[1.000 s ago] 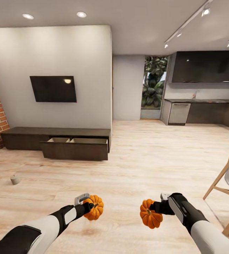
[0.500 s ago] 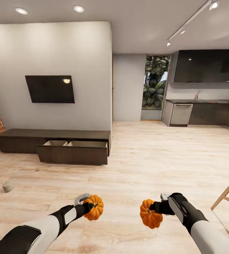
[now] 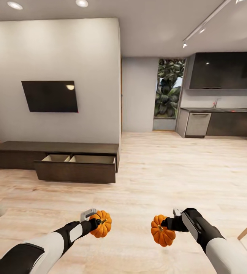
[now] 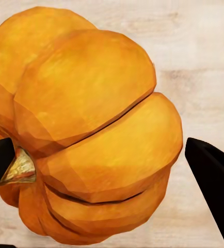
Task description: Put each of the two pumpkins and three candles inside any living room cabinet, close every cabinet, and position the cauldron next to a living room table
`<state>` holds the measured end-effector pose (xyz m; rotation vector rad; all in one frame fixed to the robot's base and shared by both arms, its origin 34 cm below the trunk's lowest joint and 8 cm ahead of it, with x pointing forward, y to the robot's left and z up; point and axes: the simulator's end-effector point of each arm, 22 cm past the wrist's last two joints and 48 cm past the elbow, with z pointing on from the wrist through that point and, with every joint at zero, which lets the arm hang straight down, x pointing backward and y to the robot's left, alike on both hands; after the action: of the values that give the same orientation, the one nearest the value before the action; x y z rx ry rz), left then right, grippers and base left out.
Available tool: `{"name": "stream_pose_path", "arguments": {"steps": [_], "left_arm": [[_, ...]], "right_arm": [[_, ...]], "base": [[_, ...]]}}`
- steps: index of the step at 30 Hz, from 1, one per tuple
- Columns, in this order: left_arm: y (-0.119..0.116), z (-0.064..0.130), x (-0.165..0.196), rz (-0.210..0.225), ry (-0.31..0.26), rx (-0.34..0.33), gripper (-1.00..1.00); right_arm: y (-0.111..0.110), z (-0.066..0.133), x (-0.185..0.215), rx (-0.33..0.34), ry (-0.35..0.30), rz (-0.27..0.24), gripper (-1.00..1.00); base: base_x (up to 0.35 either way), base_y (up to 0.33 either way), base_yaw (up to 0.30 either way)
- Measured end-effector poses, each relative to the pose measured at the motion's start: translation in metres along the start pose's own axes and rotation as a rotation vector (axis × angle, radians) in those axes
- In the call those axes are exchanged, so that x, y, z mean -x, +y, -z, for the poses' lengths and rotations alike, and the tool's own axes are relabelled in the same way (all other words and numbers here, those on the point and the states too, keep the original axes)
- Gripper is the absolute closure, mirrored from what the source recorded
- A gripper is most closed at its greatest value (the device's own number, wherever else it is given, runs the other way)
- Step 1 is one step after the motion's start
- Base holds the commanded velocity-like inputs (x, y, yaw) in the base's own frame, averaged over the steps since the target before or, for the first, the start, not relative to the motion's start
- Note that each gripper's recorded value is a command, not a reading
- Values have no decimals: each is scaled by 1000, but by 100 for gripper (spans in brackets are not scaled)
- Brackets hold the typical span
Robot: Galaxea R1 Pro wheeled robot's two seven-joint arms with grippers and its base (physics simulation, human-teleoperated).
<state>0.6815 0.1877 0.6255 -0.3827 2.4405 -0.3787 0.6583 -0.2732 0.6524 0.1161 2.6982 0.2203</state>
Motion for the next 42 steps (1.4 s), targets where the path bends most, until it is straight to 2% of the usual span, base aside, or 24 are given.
{"name": "stream_pose_path", "arguments": {"steps": [25,42], "left_arm": [[-4,0,-2,-1,2,-5,100],[-6,-1,-3,-1,3,-8,100]], "right_arm": [[0,0,0,-2,0,2,100],[0,0,0,0,0,1,100]], "base": [[335,3,0],[335,135,0]]}}
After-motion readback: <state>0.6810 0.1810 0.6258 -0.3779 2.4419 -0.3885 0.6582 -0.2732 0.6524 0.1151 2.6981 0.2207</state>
